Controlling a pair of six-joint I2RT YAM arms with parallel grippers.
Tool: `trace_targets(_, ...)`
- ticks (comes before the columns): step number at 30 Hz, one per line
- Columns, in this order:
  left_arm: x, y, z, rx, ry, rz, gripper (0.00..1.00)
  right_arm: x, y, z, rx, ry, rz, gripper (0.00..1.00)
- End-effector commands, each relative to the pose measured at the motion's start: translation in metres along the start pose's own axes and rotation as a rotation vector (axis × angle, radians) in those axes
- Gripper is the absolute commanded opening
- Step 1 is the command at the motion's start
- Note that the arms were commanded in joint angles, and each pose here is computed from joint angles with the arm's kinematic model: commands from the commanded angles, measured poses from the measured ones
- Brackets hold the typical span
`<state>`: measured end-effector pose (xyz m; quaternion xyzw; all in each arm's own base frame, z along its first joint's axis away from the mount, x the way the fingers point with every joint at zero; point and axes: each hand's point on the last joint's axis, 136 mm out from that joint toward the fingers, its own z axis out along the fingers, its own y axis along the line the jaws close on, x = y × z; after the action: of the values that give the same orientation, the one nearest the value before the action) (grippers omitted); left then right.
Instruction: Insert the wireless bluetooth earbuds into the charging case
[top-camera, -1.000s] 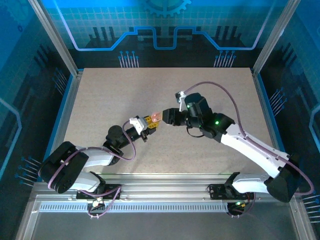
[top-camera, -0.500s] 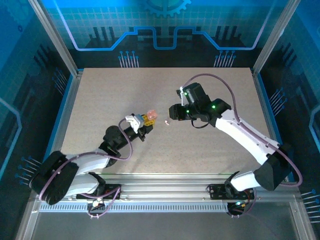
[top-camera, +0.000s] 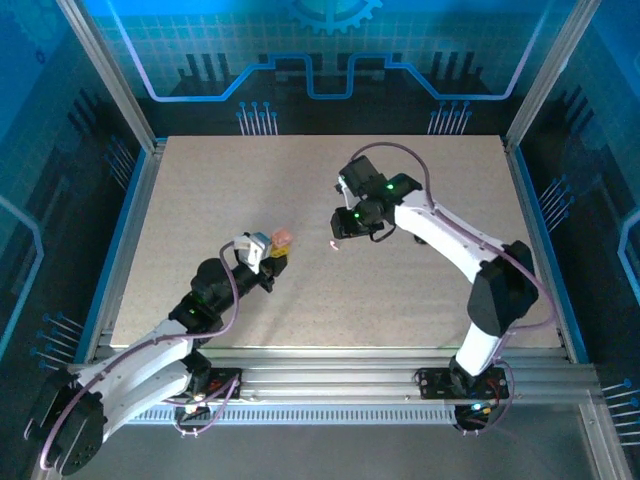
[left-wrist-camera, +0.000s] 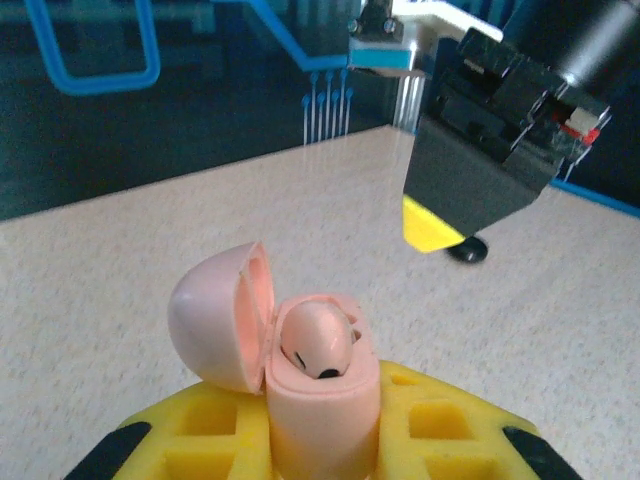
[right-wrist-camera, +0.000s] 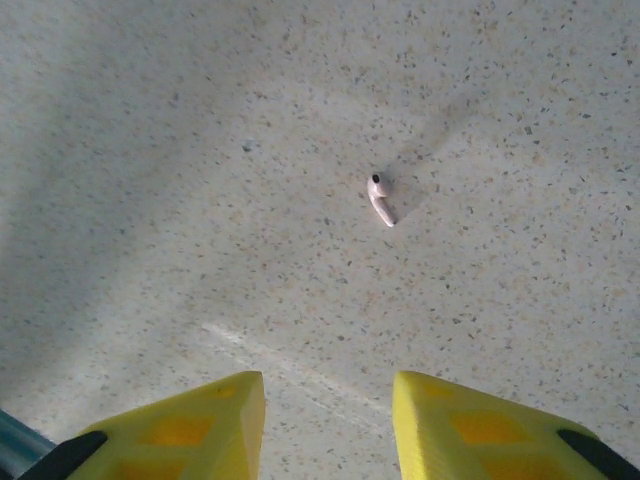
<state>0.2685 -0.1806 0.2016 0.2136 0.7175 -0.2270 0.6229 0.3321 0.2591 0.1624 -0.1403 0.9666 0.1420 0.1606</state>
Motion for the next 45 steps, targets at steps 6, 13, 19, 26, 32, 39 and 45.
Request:
trace_targets(6, 0.016, 0.01, -0.014, -0.076, 0.11, -0.055, 0.15, 0.003, -0.017, 0.031, 0.1, 0.155, -0.081, 0.41)
trace_targets(13, 0.019, 0.016, -0.015, -0.112, 0.129, -0.044, 0.15, -0.006, -0.031, 0.06, 0.141, 0.239, -0.159, 0.41)
trace_targets(19, 0.026, 0.019, -0.012, -0.126, 0.155, -0.024, 0.15, -0.012, -0.036, 0.077, 0.12, 0.272, -0.245, 0.41)
trace_targets(26, 0.021, 0.021, -0.012, -0.135, 0.167, 0.015, 0.15, -0.017, -0.033, 0.098, 0.076, 0.314, -0.256, 0.4)
trace_targets(32, 0.027, 0.025, -0.018, -0.16, 0.184, 0.013, 0.15, -0.026, -0.032, 0.111, 0.064, 0.332, -0.287, 0.4)
trace_targets(39, 0.031, 0.026, -0.019, -0.167, 0.2, 0.012, 0.15, -0.028, -0.044, 0.121, 0.091, 0.369, -0.314, 0.4)
trace_targets(45, 0.032, 0.026, -0.018, -0.163, 0.198, 0.017, 0.15, -0.029, -0.044, 0.122, 0.088, 0.369, -0.325, 0.4)
